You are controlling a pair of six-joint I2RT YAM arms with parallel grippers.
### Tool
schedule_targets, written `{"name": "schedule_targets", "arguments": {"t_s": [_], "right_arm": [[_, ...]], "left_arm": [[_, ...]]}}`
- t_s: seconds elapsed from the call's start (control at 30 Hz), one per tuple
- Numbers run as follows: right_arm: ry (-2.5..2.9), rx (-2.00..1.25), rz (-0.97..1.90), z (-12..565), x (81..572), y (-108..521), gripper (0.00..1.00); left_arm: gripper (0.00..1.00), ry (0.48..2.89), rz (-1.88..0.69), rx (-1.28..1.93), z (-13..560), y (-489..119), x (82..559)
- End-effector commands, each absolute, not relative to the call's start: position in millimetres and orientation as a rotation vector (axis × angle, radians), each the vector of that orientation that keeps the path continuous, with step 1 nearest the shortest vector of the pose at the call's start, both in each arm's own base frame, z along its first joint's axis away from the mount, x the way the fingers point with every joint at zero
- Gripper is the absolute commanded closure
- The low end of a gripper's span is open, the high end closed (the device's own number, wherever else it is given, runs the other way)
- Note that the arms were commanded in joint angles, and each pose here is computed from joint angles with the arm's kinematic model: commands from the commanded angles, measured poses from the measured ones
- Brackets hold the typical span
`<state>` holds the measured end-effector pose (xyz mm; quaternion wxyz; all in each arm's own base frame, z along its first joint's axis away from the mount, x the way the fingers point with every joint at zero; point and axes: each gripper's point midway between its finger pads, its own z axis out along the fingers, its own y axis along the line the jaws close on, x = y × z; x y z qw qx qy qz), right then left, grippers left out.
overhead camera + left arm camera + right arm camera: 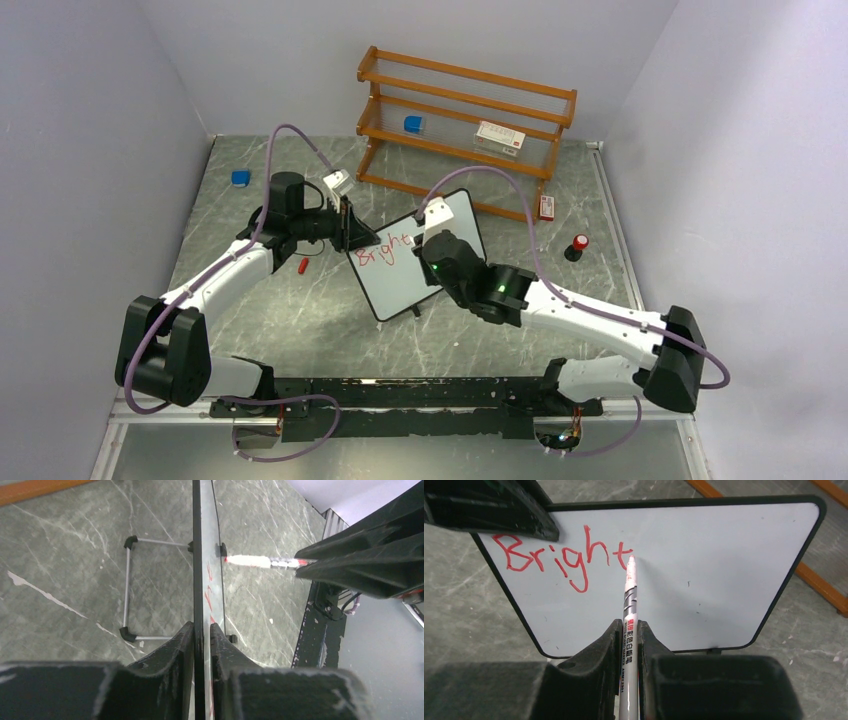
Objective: Write a sentence on the whiteboard
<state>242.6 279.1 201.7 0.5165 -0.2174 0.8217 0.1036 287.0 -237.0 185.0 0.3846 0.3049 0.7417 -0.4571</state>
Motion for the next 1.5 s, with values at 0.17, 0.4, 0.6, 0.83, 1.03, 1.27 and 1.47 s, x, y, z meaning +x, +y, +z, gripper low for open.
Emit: {"name": "schedule_targets", "arguments": {"t_s": [0.17, 0.4, 0.6, 0.83, 1.03, 1.27, 1.47], "right_arm": [[1.920, -0.514, 0.354, 229, 230, 268, 1.00], [1.920, -0.536, 0.393, 238, 218, 259, 1.00], [1.921, -0.558, 0.432, 246, 208, 253, 1.00], [1.915, -0.625, 0.492, 260, 197, 258, 1.00], [1.898, -0.662, 0.557, 274, 191, 267, 1.00], [1.881, -0.706, 0.653, 288, 182, 282, 1.00], [1.874, -0.727, 0.698, 292, 179, 290, 1.00]], "left_arm": [[0.55, 1.846, -1.088, 0.840, 199, -236, 285], [0.40, 1.730, -0.888, 0.846, 240, -220, 295], [0.32, 1.561, -0.713, 0.857, 286, -204, 284], [0.29, 1.377, -0.538, 1.102, 291, -221, 245], [0.29, 1.193, -0.454, 1.289, 289, -242, 216], [0.32, 1.097, -0.383, 1.484, 273, -272, 200], [0.38, 1.056, -0.335, 1.531, 273, -288, 201]]}}
